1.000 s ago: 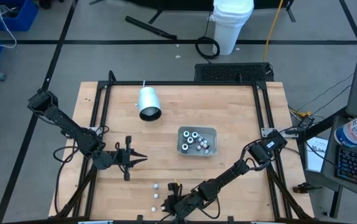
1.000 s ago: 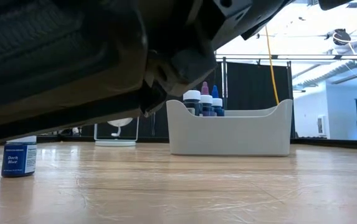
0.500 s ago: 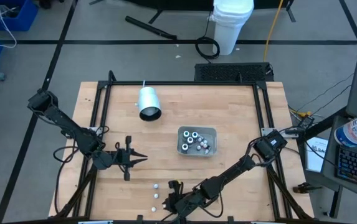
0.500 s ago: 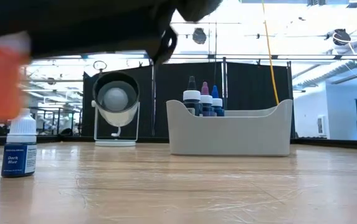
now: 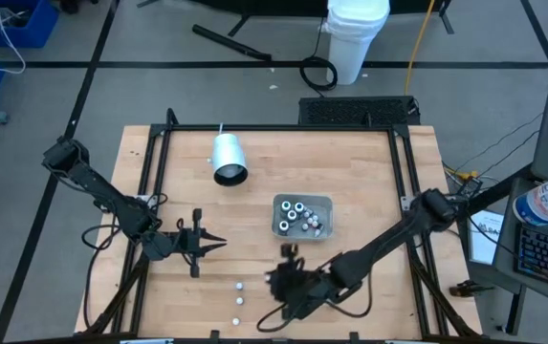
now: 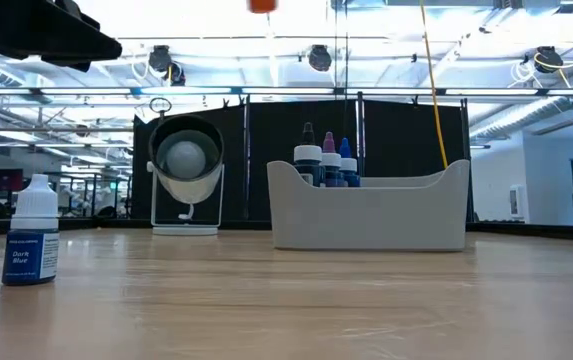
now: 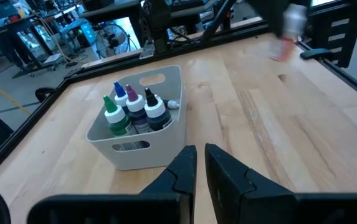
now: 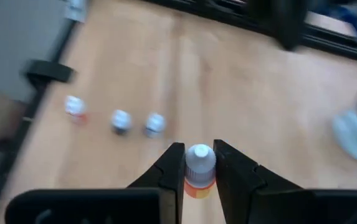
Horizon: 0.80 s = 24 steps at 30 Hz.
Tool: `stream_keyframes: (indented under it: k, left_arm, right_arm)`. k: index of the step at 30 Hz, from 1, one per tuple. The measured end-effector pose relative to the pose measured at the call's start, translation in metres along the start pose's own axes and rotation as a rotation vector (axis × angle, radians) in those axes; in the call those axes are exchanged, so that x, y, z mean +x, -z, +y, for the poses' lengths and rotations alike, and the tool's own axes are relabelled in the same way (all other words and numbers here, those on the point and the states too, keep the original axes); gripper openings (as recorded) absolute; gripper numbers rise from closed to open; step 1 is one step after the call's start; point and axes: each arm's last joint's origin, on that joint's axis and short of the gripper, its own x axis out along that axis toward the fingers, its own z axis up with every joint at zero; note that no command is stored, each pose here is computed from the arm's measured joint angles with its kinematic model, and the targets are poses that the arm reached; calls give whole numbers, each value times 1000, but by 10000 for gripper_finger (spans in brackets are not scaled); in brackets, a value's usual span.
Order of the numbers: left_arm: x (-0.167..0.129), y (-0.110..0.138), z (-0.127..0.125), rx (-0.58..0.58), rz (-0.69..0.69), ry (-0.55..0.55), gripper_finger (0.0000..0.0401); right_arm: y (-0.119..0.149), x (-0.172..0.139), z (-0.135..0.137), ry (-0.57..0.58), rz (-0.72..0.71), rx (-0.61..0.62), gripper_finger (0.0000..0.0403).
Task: Pick & Place food coloring
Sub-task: Put the right small orange food coloring bottle into the white bin
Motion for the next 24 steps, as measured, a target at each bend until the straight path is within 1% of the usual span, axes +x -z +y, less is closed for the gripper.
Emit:
stream_keyframes:
  k: [7, 11, 13, 15, 18, 24]
  left_arm:
    - [0, 0, 0, -11, 1, 1, 42]
    - [0, 0, 0, -16, 0, 1, 42]
    - [0, 0, 0, -17, -1, 1, 42]
    - [0, 0, 0, -17, -1, 1, 42]
    - [0, 0, 0, -13, 0, 2, 42]
    - [0, 0, 0, 0, -1, 2, 42]
  right_arm:
    - [6, -31, -31, 202, 119, 34, 56]
    - [16, -40, -49, 309, 216, 20, 56]
    - [25, -42, -56, 327, 233, 6, 56]
    - [38, -45, -64, 326, 224, 5, 56]
    - [66, -50, -81, 324, 184, 45, 56]
    - [126, -60, -131, 324, 61, 223, 56]
